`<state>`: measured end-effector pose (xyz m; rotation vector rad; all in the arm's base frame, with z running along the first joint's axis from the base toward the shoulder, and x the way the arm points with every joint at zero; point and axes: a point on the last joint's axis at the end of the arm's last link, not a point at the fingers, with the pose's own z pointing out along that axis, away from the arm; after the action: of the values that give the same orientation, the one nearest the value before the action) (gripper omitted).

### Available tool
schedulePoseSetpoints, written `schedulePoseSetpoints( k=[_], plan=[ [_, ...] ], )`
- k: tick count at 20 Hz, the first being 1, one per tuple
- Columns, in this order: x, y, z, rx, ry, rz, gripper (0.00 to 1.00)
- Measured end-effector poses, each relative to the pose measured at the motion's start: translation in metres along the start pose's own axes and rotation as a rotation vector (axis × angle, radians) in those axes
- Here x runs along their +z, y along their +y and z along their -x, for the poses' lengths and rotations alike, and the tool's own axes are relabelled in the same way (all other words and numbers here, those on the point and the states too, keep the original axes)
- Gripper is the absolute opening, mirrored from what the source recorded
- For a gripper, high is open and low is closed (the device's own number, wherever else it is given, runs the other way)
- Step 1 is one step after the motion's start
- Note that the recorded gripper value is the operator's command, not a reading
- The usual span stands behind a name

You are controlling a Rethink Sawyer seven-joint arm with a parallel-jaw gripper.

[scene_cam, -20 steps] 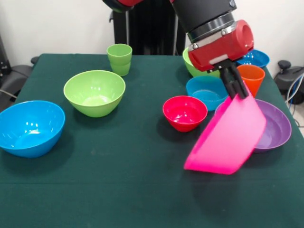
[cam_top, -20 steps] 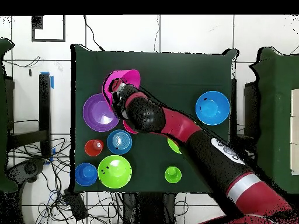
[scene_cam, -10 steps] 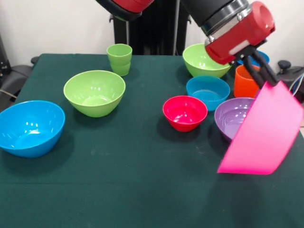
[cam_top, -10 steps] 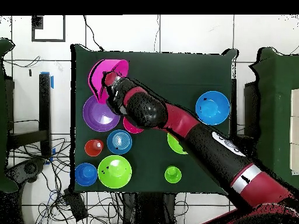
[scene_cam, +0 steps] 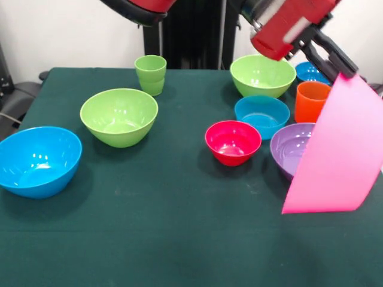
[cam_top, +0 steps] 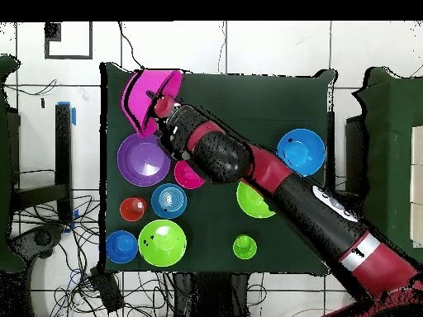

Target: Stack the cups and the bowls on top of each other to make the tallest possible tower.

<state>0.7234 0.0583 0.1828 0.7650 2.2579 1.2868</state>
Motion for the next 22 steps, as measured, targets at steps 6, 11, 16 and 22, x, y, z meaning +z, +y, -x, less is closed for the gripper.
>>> schedulePoseSetpoints(
  k=[6,11,16,22],
  plan=[
    [-0.025,-0.004,0.014,-0.007,0.003,0.073,0.0],
    [-0.039,-0.009,0.017,-0.013,0.02,0.116,0.0],
    [-0.05,-0.014,0.014,-0.017,0.063,0.156,0.0],
    [-0.054,-0.019,0.001,-0.024,0.127,0.206,0.0]
  ],
)
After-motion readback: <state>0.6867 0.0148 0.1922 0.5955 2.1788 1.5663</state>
